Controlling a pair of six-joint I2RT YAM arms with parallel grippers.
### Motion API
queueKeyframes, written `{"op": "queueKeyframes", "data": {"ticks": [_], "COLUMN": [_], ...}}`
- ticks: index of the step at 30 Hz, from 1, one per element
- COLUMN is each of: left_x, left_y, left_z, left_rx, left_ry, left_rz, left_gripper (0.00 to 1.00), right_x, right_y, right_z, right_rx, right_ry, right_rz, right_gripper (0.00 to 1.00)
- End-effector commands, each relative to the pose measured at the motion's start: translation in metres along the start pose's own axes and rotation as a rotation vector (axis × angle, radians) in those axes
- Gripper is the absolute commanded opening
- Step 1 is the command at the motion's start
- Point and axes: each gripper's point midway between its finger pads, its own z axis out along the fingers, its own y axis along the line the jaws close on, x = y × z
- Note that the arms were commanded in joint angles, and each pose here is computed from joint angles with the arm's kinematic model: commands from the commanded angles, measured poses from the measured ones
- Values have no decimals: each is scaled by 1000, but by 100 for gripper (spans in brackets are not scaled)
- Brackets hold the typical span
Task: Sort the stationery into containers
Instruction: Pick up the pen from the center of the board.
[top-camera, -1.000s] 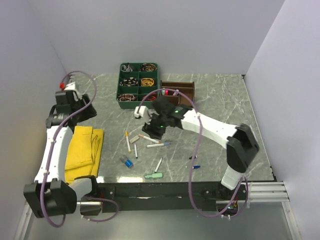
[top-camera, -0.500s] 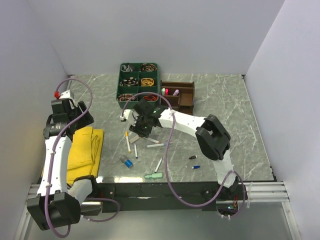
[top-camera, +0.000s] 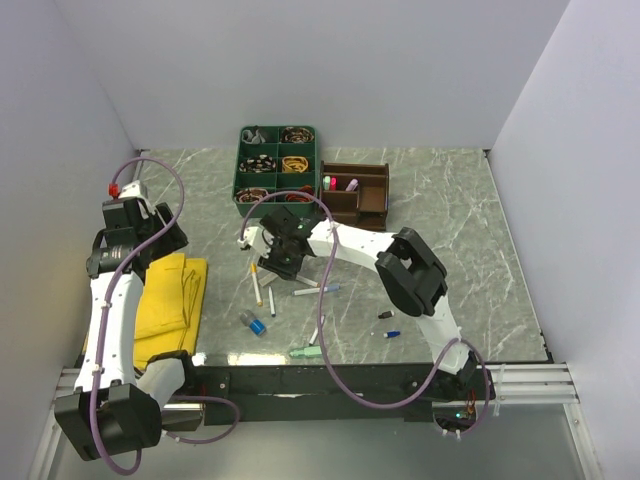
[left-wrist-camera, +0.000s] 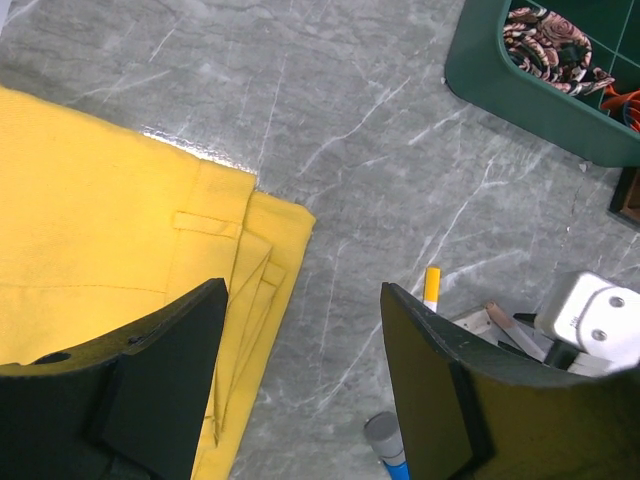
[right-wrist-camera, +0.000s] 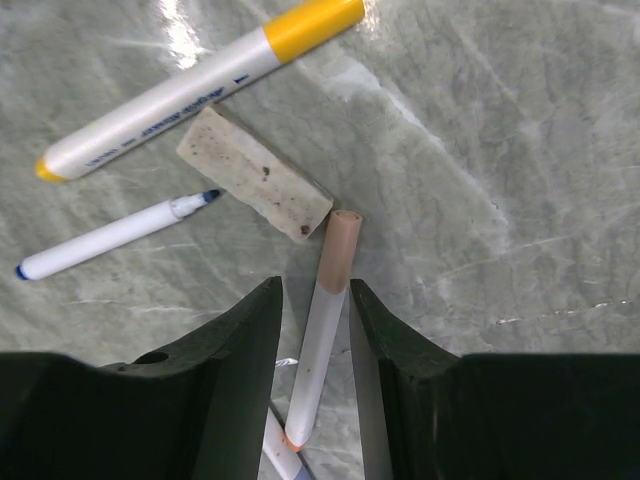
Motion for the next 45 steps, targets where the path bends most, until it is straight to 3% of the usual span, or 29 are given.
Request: {"op": "queueKeyframes", "data": {"ticks": [1, 13, 18, 22, 28, 30, 35, 40, 41, 45], "left_x": [-9, -7, -5, -6, -6, -8, -15, -25, -25, -22], "left_y": [-7, -7, -8, -11, -13, -14, -20, -38, -49, -61], "left_z": [-2, 1, 3, 3, 2, 0, 1, 4, 1, 3], "left_rx": [34, 50, 61, 75, 88, 97, 128, 223, 287, 364], "left_ry": [-34, -28, -23, -26, -27, -31, -47, -70, -60, -30], "left_rz": [-19, -33, -28, -26, -22, -12, 12, 37, 52, 88], "left_gripper": [69, 69, 69, 72, 73, 73, 73, 70, 69, 66], "right_x": [-14, -2, 5, 7, 6, -6, -40, -30, -40, -27], "right_y": [-7, -2, 4, 4, 9, 2, -15, -52, -55, -81], "right_z": [-1, 13, 18, 23, 13, -11, -94, -139, -155, -178], "right_rx": [34, 9, -7, 12, 5, 34, 99, 121, 112, 150], "right_ry": [-8, 39, 62, 83, 61, 18, -153, -296, -385, -528], "right_rz": [-7, -1, -1, 10, 4, 1, -1, 71, 50, -6], "right_gripper": [40, 25, 24, 32, 6, 0, 0, 0, 0, 0]}}
